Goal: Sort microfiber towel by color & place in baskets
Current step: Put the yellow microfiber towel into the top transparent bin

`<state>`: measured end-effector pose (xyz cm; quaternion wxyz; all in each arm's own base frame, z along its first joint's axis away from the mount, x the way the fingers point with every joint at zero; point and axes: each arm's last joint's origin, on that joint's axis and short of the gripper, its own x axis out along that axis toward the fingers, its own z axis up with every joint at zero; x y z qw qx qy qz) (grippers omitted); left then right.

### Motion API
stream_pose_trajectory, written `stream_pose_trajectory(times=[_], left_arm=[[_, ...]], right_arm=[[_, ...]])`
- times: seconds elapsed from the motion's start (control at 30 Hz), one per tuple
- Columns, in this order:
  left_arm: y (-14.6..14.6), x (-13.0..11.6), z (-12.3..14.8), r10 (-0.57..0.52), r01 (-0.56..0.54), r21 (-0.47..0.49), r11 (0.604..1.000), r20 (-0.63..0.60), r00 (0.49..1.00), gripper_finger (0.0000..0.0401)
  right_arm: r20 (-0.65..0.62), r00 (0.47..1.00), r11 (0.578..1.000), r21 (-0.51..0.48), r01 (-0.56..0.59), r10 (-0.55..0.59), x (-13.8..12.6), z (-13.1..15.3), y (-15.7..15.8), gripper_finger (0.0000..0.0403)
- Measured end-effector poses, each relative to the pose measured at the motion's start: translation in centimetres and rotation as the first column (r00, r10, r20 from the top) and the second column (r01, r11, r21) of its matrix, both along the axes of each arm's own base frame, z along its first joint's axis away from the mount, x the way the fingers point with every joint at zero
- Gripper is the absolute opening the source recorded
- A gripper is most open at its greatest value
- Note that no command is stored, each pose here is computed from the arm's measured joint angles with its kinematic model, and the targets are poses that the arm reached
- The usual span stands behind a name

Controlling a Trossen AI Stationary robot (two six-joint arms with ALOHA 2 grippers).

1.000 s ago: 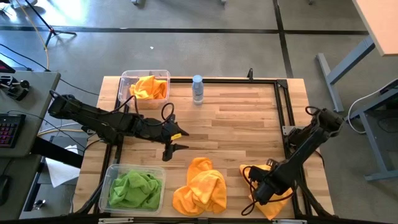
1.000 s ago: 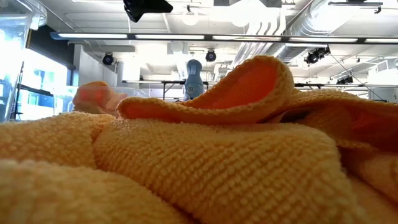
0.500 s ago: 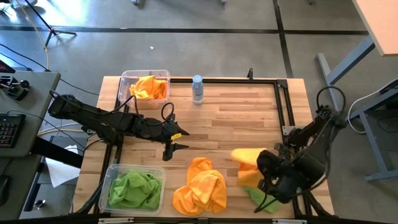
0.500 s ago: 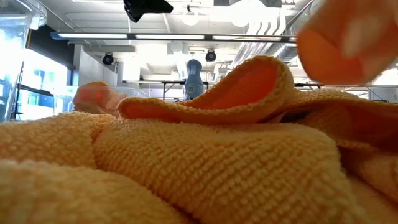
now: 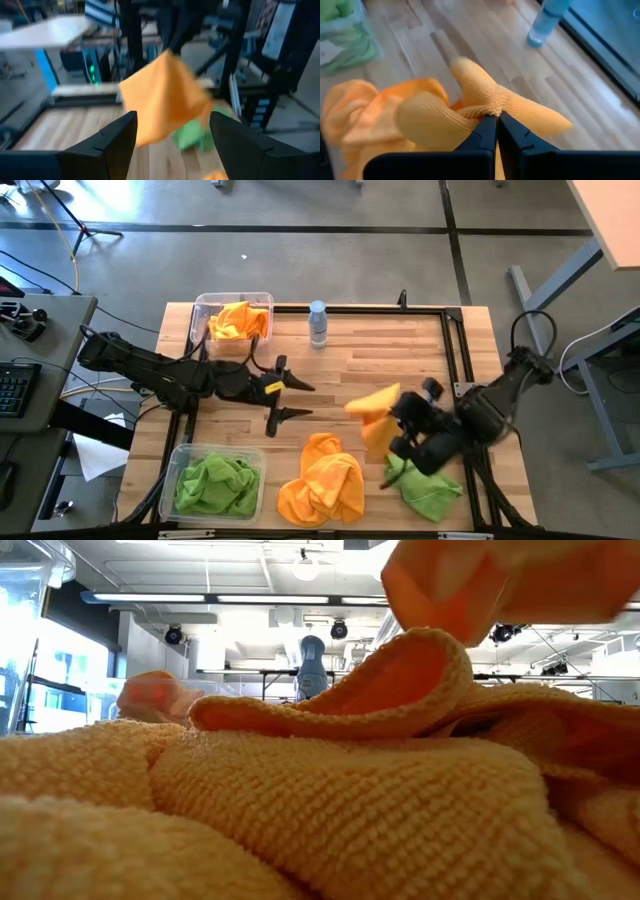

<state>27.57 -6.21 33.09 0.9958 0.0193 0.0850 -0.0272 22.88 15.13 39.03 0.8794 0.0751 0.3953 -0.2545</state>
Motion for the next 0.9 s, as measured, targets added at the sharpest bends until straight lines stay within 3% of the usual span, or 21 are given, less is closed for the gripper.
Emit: stream_pose_trajectory(times=[0.23,0.37,0.7,0.9], left_arm=[[0.1,2.6,1.3,0.001,-0.001,-0.024,1.000,0.020,1.000,0.0236],[0.1,5.1,1.9,-0.013,0.013,0.015,1.000,0.000,1.000,0.0236],[1.7,9.5,2.5,0.016,-0.015,0.042,0.999,-0.017,1.000,0.0236],[1.8,10.7,0.7,-0.015,0.018,0.024,1.000,-0.115,0.993,0.0236]], right_arm=[[0.046,0.992,0.992,-0.044,-0.120,0.122,3.9,0.8,-2.8,0.0000],[0.078,0.982,0.982,-0.091,-0.165,0.172,5.4,1.3,-4.0,0.0000],[0.110,0.956,0.958,-0.125,-0.260,0.273,6.8,1.9,-5.2,0.0000],[0.135,0.938,0.940,-0.170,-0.296,0.320,7.2,2.3,-5.0,0.0000]])
